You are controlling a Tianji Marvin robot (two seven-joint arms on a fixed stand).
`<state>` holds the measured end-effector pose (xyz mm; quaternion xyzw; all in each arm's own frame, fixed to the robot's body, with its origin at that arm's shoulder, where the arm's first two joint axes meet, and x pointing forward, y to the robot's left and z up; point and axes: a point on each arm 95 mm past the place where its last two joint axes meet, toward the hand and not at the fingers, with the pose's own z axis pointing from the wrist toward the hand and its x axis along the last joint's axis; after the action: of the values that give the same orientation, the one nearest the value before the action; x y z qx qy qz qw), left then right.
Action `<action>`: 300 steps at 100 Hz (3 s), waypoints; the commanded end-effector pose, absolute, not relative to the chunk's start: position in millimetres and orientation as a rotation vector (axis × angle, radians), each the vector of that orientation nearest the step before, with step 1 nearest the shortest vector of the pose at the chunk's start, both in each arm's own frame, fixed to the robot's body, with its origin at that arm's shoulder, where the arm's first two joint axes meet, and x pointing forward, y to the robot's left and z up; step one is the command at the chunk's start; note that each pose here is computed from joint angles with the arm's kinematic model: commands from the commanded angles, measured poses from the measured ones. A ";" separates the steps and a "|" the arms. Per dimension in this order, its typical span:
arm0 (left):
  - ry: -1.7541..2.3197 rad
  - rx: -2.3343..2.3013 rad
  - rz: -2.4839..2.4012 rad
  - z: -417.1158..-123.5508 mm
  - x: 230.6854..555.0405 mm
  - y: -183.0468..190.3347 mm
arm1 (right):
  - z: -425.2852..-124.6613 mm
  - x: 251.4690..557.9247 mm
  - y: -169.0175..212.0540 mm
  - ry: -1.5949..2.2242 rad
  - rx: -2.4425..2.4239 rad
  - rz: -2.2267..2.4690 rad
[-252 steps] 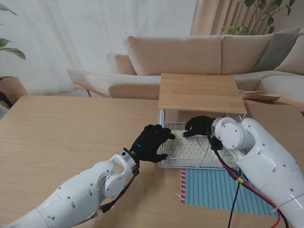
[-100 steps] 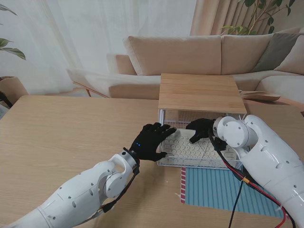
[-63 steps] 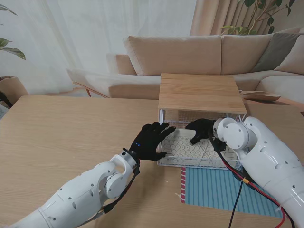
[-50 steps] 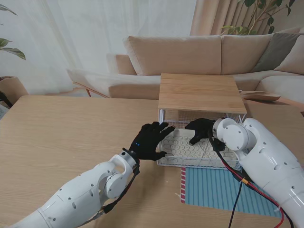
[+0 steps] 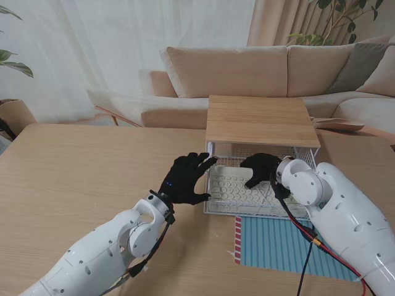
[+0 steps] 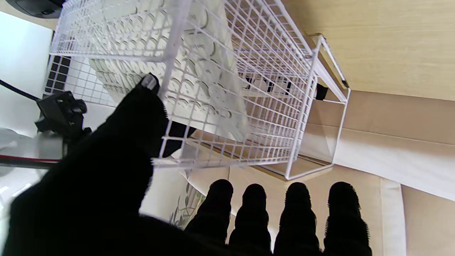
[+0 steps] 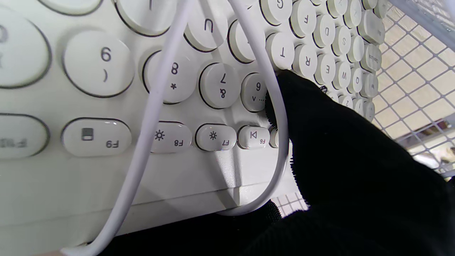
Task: Unroll the mouse pad and set up the keyboard and mouse from the tabletop organizer
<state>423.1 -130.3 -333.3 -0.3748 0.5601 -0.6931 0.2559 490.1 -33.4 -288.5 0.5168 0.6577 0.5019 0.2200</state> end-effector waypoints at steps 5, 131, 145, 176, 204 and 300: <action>1.489 -1.042 -1.880 -326.4 429.2 -120.4 | -293.6 481.5 -26.4 1.832 1.399 1.419; 1.226 -1.334 -2.033 -310.7 427.4 -108.9 | -241.7 459.7 -32.9 1.684 1.084 1.634; 1.213 -1.365 -2.058 -308.0 428.1 -109.8 | -235.5 456.4 -35.6 1.675 1.058 1.648; 1.180 -1.481 -2.124 -303.6 429.7 -116.8 | -224.9 451.5 -38.4 1.654 1.016 1.685; 1.269 -1.539 -2.115 -301.7 434.9 -129.8 | -221.5 446.4 -38.3 1.645 0.992 1.718; 1.201 -1.749 -2.185 -285.6 444.7 -149.3 | -197.3 436.9 -42.2 1.608 0.846 1.824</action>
<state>447.4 -145.2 -288.5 -0.5780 0.3867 -0.7158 0.0635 438.5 -49.6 -205.2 0.3269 0.6045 0.6687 0.2839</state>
